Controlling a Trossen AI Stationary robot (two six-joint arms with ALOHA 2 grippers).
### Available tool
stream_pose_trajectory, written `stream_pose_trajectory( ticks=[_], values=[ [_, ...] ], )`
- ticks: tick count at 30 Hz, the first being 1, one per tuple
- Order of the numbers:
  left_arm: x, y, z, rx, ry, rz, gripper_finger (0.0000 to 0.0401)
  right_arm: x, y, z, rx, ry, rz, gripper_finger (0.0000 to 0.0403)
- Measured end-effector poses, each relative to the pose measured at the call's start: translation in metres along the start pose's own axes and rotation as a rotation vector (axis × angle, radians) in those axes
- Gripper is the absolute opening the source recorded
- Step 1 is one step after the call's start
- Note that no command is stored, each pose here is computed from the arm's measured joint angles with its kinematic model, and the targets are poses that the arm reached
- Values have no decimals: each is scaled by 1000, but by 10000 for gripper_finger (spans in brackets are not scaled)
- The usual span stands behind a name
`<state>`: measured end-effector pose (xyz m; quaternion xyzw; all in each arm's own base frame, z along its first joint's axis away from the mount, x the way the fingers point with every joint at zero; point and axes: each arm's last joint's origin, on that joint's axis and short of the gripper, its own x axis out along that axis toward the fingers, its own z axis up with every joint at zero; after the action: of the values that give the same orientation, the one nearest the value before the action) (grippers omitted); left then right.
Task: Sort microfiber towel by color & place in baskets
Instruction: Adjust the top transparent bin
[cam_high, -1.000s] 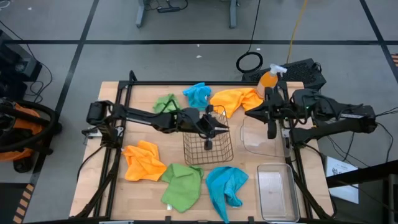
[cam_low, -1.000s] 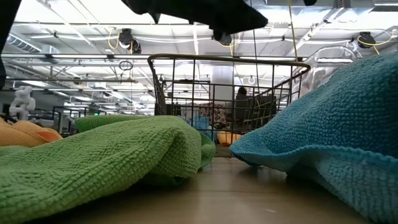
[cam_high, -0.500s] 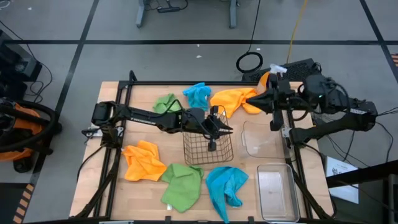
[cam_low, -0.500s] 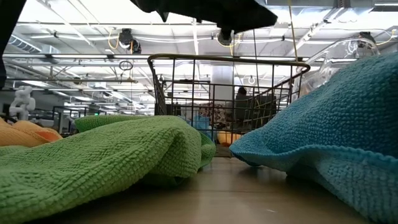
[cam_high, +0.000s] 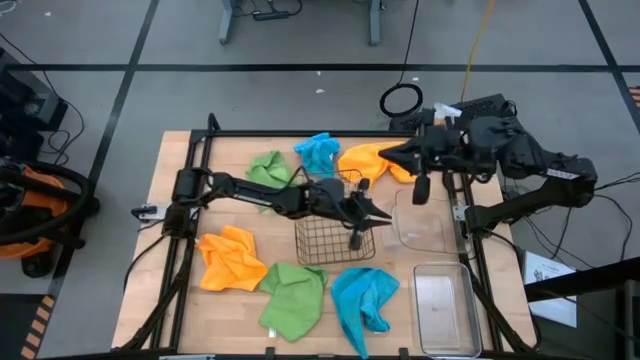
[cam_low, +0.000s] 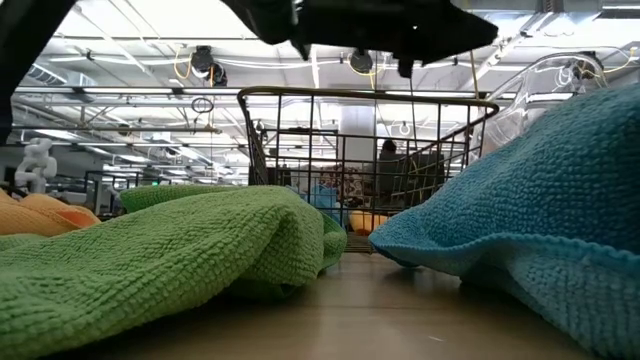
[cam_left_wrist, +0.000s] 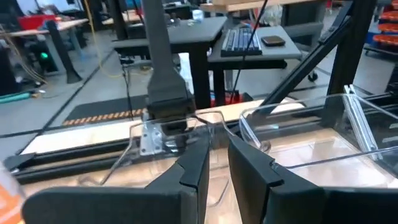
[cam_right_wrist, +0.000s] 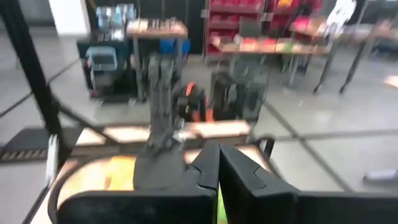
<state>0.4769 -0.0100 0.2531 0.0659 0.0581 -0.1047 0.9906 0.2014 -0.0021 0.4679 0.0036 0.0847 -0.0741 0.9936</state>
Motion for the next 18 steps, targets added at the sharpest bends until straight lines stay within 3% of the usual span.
stream_pose_trajectory(
  ticks=[8, 12, 18],
  values=[
    [19, -1, 26, 55, 3, -59, 68, -1, 7, -22, 4, 203, 33, 0],
    [30, 5, 29, 52, 47, -61, 67, 4, 9, -23, 2, 199, 36, 0],
    [49, 13, 10, 25, 195, -79, 39, 9, 10, -16, -21, 121, 42, 0]
  ],
)
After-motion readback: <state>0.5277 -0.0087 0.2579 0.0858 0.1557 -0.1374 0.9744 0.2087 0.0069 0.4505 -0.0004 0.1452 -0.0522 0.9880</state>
